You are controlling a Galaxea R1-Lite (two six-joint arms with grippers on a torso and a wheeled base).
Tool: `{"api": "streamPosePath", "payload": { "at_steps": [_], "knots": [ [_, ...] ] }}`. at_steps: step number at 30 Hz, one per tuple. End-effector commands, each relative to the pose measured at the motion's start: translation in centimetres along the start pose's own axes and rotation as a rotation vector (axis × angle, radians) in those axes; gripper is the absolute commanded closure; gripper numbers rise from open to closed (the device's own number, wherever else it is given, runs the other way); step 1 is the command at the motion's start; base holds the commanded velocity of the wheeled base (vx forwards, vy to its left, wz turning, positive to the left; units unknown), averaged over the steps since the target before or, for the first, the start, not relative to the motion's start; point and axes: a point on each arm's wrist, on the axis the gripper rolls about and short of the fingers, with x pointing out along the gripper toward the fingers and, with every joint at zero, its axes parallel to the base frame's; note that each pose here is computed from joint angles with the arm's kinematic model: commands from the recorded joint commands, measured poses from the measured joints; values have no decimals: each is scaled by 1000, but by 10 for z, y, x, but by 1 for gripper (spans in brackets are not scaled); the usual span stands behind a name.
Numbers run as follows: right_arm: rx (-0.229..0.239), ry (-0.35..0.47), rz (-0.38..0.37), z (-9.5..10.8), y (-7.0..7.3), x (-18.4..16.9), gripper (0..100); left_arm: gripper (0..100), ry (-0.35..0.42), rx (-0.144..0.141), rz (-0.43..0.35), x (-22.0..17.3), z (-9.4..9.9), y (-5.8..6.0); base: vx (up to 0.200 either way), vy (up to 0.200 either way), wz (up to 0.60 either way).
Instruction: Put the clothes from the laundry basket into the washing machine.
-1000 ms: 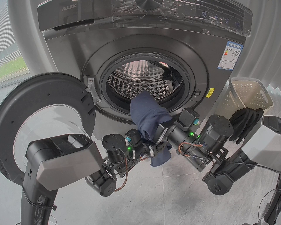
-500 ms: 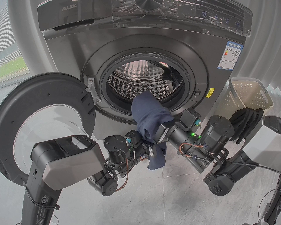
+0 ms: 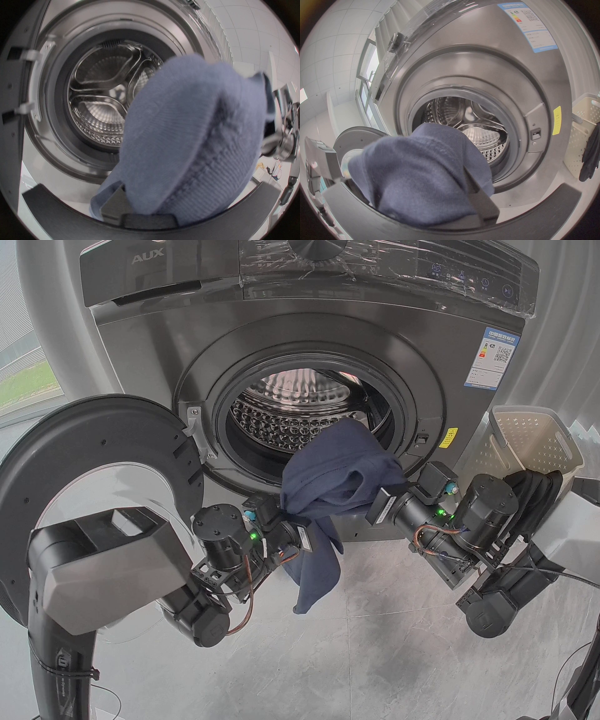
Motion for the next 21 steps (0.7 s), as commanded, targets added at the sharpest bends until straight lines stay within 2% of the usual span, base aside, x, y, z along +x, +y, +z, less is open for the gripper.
{"api": "streamPosePath", "payload": {
  "at_steps": [1, 5, 10, 14, 21],
  "knots": [
    [-12, 30, -30, -4, -11, -6, 100, 100, -79, -3, -7, -11, 44, -5, 0, 0, 0],
    [-11, 54, -21, -10, -8, -9, 100, 100, -124, -3, 3, -16, 64, -6, 0, 0, 0],
    [-16, 88, -20, -18, -7, -15, 100, 100, -147, -8, -1, -22, 77, -9, 0, 0, 0],
    [-18, 112, -4, -25, -4, -16, 100, 100, -158, -9, -2, -24, 82, -10, 0, 0, 0],
    [-10, 106, 49, -23, 10, -17, 100, 100, -152, -10, 1, -26, 82, -11, 0, 0, 0]
  ]
}}
